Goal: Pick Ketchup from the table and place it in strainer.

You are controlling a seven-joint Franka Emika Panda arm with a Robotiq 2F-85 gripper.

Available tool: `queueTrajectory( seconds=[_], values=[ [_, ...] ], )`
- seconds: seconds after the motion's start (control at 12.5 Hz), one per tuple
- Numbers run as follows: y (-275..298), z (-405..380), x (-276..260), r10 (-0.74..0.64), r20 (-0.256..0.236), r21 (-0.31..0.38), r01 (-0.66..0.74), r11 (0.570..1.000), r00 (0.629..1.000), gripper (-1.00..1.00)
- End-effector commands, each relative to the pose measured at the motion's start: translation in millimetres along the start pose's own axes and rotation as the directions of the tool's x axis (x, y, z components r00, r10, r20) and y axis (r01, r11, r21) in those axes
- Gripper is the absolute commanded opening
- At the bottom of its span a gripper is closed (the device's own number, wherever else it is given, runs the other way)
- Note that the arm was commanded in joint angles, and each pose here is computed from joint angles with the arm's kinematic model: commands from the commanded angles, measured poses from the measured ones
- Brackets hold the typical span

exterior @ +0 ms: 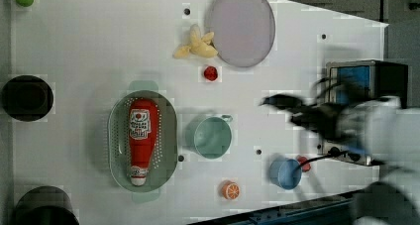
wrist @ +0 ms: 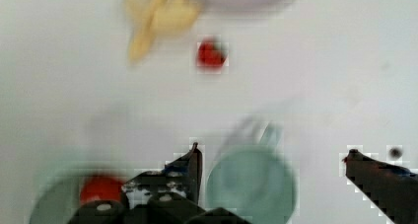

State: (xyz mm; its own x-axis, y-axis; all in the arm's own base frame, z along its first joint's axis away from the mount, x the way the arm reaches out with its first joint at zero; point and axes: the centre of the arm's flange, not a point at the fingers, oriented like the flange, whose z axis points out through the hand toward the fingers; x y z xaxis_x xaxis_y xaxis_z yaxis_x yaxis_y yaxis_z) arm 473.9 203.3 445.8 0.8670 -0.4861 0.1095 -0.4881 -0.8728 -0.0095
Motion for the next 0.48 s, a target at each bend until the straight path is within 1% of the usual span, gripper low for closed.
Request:
queueTrajectory(
  seconds=[0.08, 0.24, 0.32, 0.48],
  values=[
    [95.0, -32.9, 78.4, 0.280, -0.008, -0.035, -0.280, 0.959, 0.960, 1.00],
    [138.1, -61.3, 98.6, 0.371, 0.002, -0.046, -0.371, 0.928, 0.929, 1.00],
    [151.4, -75.0, 106.1, 0.402, 0.011, -0.043, -0.401, 0.915, 0.915, 1.00],
    [166.8, -97.0, 114.4, 0.438, 0.043, -0.053, -0.436, 0.898, 0.898, 1.00]
  ],
)
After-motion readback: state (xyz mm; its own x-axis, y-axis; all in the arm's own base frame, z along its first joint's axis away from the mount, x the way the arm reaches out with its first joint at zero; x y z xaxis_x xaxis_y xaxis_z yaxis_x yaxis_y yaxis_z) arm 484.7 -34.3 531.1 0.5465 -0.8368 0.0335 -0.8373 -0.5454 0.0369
